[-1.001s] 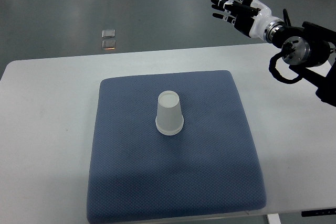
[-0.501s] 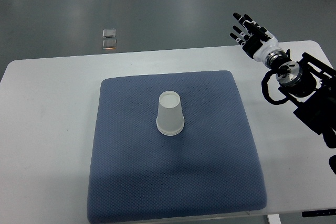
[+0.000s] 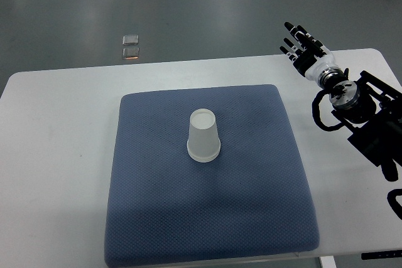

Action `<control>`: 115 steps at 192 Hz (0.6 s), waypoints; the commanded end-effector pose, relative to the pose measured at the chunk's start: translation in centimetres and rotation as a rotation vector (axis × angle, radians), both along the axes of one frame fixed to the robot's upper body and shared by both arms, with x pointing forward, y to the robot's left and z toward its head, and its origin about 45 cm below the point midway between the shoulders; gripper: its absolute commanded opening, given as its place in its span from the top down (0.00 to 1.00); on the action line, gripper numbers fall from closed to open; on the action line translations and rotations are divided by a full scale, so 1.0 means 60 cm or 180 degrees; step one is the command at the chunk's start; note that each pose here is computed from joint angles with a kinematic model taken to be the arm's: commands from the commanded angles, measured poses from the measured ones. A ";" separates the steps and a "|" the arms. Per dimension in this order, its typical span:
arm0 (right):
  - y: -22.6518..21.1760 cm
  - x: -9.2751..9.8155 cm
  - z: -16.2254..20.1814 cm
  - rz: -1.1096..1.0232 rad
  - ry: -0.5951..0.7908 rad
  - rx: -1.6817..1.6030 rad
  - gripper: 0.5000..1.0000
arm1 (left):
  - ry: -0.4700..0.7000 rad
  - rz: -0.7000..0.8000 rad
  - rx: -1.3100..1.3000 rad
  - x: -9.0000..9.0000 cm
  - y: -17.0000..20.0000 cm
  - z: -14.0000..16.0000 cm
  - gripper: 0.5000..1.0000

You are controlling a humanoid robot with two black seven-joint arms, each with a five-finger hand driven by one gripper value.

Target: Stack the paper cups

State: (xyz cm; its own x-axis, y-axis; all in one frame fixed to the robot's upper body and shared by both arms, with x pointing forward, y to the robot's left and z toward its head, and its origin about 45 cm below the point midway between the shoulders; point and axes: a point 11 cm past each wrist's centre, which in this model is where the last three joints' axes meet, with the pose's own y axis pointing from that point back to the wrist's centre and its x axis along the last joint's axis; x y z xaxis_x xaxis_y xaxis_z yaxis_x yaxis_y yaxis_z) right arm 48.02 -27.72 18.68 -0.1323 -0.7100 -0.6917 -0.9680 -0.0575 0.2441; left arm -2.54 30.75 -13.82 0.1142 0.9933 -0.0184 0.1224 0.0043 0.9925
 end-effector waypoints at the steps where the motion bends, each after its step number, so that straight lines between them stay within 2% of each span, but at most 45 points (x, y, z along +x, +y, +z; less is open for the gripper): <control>1: 0.022 -0.003 0.002 0.0242 -0.0148 0.0037 0.17 | -0.0001 0.0000 -0.0001 0.000 0.000 0.000 0.00; 44: 0.041 0.000 0.012 0.0392 -0.0248 0.0051 0.16 | -0.0001 0.0000 0.0004 0.000 0.001 0.000 0.00; 78: 0.068 -0.005 0.021 0.0726 -0.0488 0.0059 0.17 | 0.0000 0.0000 -0.0001 0.000 0.000 0.000 0.00; 115: 0.093 -0.009 0.015 0.0859 -0.0494 0.0007 0.16 | 0.0004 0.0001 -0.0001 -0.001 0.000 0.000 0.00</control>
